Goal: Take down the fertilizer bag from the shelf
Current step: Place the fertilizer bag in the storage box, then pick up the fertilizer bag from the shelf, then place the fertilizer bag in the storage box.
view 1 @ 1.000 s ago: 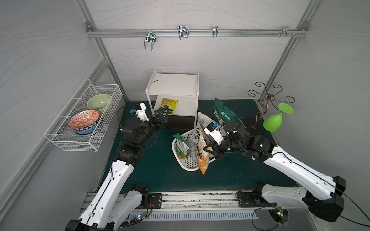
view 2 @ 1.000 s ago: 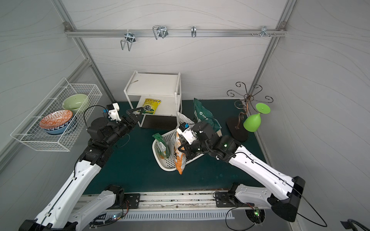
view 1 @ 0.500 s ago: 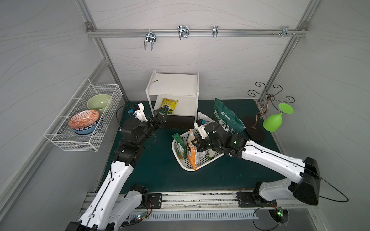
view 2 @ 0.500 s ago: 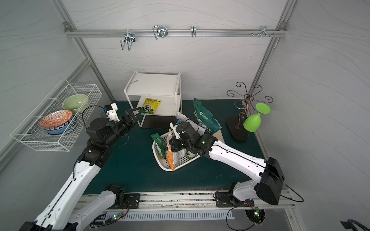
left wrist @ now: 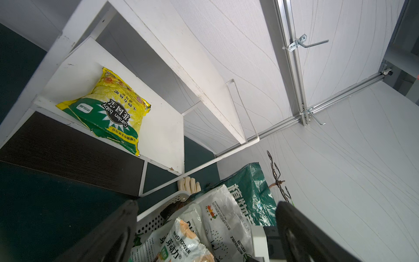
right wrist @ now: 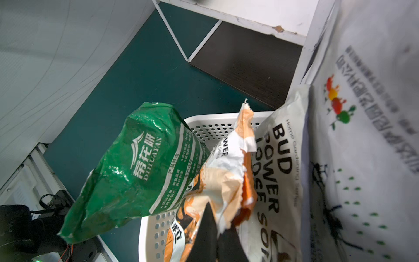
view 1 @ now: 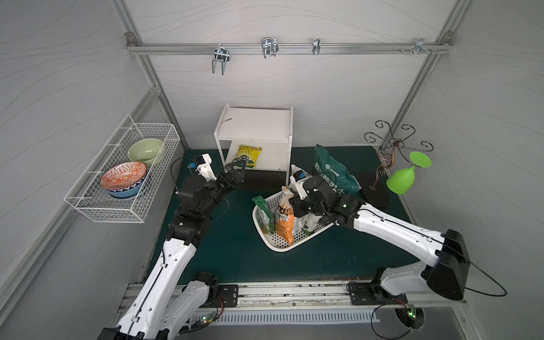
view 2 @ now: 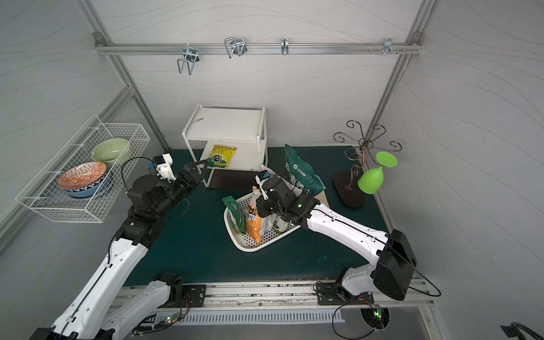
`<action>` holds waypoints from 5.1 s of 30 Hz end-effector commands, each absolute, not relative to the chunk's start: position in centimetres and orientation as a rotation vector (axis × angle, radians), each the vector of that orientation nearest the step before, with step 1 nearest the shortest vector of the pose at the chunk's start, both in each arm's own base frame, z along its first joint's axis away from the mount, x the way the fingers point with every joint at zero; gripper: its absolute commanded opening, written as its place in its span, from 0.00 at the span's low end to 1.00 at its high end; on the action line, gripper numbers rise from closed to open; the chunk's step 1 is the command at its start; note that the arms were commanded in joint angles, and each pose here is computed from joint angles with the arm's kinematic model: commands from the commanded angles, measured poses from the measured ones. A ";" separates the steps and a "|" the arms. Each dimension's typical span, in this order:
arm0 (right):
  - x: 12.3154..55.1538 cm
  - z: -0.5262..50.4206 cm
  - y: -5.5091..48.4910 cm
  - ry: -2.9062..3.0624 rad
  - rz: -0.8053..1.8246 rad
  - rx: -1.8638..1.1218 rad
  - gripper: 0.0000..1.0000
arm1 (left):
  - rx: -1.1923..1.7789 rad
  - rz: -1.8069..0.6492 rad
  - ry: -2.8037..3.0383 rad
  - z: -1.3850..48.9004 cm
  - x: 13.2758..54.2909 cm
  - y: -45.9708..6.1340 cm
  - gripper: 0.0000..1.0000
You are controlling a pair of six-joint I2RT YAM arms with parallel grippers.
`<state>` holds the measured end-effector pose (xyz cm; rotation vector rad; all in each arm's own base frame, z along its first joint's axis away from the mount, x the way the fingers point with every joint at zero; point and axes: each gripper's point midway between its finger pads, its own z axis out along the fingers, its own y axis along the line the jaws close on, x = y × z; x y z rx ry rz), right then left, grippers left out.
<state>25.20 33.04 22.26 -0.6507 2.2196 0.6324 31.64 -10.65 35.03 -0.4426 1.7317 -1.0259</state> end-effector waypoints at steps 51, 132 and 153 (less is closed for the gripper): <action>13.7 9.8 34.1 2.626 0.709 -1.198 0.00 | -0.614 -0.899 1.682 33.6 33.3 -5.4 0.99; 23.6 28.6 24.3 2.135 0.451 -0.762 0.23 | -0.256 -1.208 1.834 33.1 38.4 -13.8 0.00; 22.3 30.1 25.0 2.066 0.551 -0.843 0.27 | 0.851 -1.378 1.870 39.8 20.6 -24.3 0.00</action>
